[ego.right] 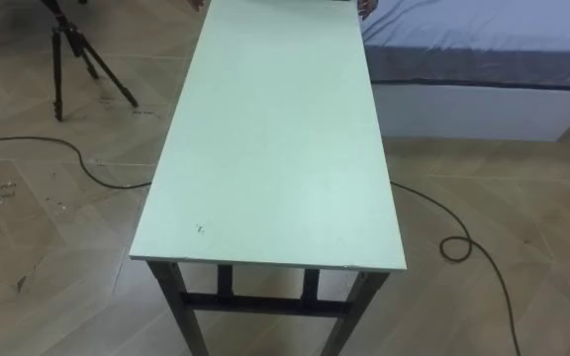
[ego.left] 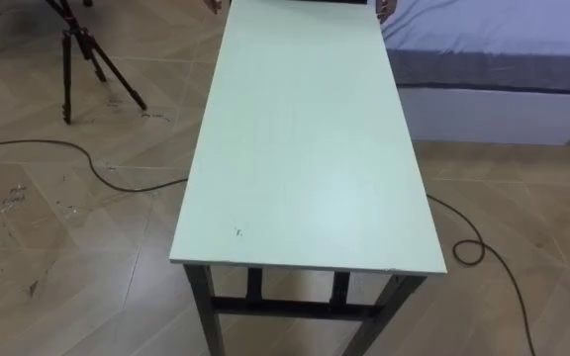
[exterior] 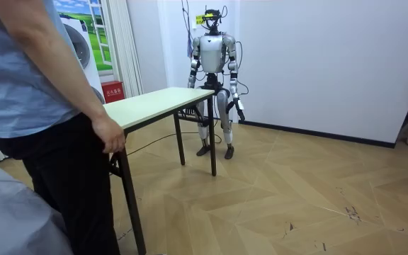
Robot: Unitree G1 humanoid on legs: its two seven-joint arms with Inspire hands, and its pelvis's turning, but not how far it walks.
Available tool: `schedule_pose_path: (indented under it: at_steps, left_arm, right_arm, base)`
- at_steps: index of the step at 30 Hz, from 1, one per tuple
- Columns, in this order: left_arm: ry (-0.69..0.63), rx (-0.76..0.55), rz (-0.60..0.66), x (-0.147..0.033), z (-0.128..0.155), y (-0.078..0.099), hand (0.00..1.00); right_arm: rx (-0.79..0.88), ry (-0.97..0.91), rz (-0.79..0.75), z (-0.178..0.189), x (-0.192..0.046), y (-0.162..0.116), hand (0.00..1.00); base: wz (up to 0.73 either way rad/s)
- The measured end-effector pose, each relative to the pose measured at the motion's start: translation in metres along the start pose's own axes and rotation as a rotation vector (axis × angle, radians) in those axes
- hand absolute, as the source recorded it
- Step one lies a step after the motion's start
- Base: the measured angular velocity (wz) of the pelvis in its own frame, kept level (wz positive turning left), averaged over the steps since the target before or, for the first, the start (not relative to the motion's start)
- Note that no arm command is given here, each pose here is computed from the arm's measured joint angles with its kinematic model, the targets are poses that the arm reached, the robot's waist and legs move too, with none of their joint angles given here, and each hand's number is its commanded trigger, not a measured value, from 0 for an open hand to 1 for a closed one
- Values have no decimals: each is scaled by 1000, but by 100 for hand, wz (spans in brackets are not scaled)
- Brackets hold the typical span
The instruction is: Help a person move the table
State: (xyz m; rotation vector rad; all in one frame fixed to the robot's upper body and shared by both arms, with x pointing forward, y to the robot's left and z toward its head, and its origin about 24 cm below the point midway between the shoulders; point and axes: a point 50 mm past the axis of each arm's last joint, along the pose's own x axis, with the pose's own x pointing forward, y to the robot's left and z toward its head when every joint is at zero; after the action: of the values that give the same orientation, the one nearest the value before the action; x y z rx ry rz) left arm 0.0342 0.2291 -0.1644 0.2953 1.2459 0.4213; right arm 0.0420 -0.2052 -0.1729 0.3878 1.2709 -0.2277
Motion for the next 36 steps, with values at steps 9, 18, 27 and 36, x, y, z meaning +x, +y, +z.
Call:
schedule_pose_path:
  at_steps: [9, 18, 27, 36]
  left_arm:
    - [2, -8, -1, 0, 0, 0, 0]
    - [54, -145, -79, 1, 0, -2, 0]
    - [42, -443, -305, -1, 15, -10, 0]
    - [-105, -600, -548, -16, 47, -25, 0]
  right_arm:
    - [10, -2, -4, 0, 0, 0, 0]
    - [44, 4, 5, -4, -1, -2, 0]
    - [125, -44, 82, 6, -4, -3, 0]
    - [228, -260, 305, 34, -17, 15, 0]
  base:
    - [0]
    - [-3]
    - [-2]
    - [4]
